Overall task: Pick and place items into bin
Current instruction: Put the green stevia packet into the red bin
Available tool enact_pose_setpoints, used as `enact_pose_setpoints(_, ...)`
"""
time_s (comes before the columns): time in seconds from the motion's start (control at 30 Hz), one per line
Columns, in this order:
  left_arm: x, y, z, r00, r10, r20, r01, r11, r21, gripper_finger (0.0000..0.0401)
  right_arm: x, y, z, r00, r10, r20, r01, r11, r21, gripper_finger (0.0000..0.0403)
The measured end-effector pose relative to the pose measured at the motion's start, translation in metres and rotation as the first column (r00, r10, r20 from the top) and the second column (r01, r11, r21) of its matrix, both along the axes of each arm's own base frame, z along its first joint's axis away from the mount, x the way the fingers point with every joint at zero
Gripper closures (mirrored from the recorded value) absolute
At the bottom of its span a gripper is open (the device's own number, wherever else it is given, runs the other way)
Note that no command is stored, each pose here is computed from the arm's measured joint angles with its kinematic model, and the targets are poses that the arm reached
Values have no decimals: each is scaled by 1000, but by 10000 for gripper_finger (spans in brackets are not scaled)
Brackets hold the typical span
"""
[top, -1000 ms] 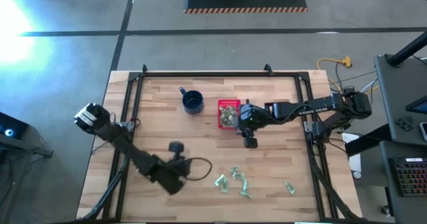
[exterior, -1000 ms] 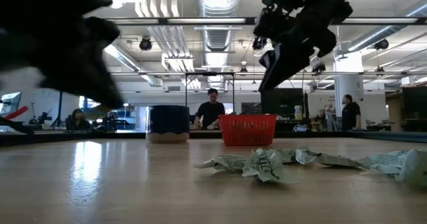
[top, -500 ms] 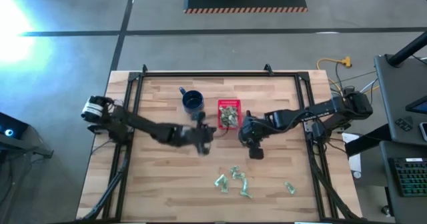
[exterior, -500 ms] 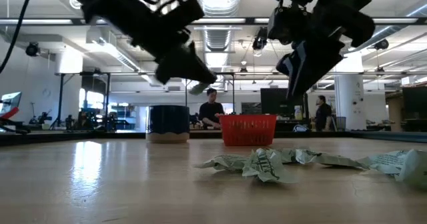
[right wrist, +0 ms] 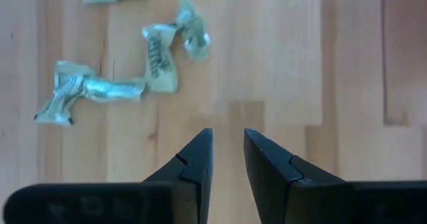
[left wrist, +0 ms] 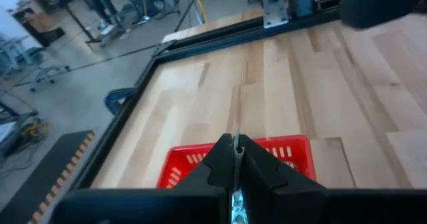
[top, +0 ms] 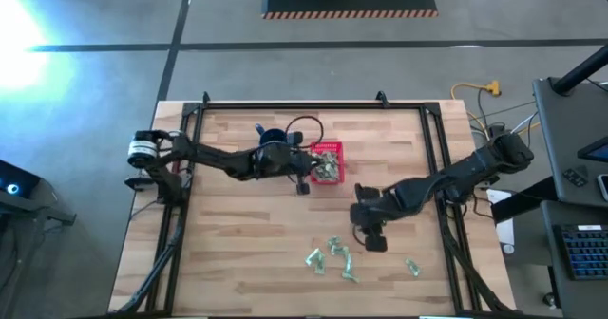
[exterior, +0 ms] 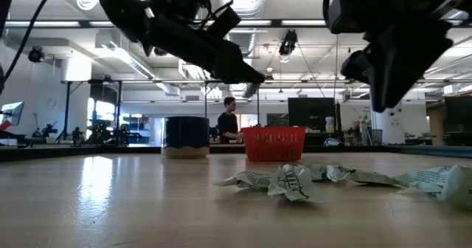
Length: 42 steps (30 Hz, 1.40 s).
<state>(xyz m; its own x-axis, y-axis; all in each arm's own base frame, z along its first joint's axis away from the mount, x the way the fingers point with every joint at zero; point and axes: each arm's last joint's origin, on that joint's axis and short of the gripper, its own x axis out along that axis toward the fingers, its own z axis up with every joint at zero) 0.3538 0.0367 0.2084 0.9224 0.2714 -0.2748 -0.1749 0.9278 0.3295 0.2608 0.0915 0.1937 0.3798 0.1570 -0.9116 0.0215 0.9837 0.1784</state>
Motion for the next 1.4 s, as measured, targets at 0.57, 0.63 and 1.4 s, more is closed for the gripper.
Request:
enact_pose_setpoints(0.57, 43, 17, -19, 999, 1, -49, 0, 1000, 10, 286, -51, 77, -1, 990, -138, -18, 137, 990, -36, 333)
enact_pose_setpoints(0.63, 43, 17, -19, 999, 1, -47, 0, 1000, 11, 262, -60, 84, -2, 984, -175, -42, 174, 984, -20, 334)
enact_pose_setpoints(1.4, 38, 14, -4, 1000, 2, -18, -2, 1000, -11, 214, -123, 136, -29, 833, -476, -282, 489, 872, -27, 301)
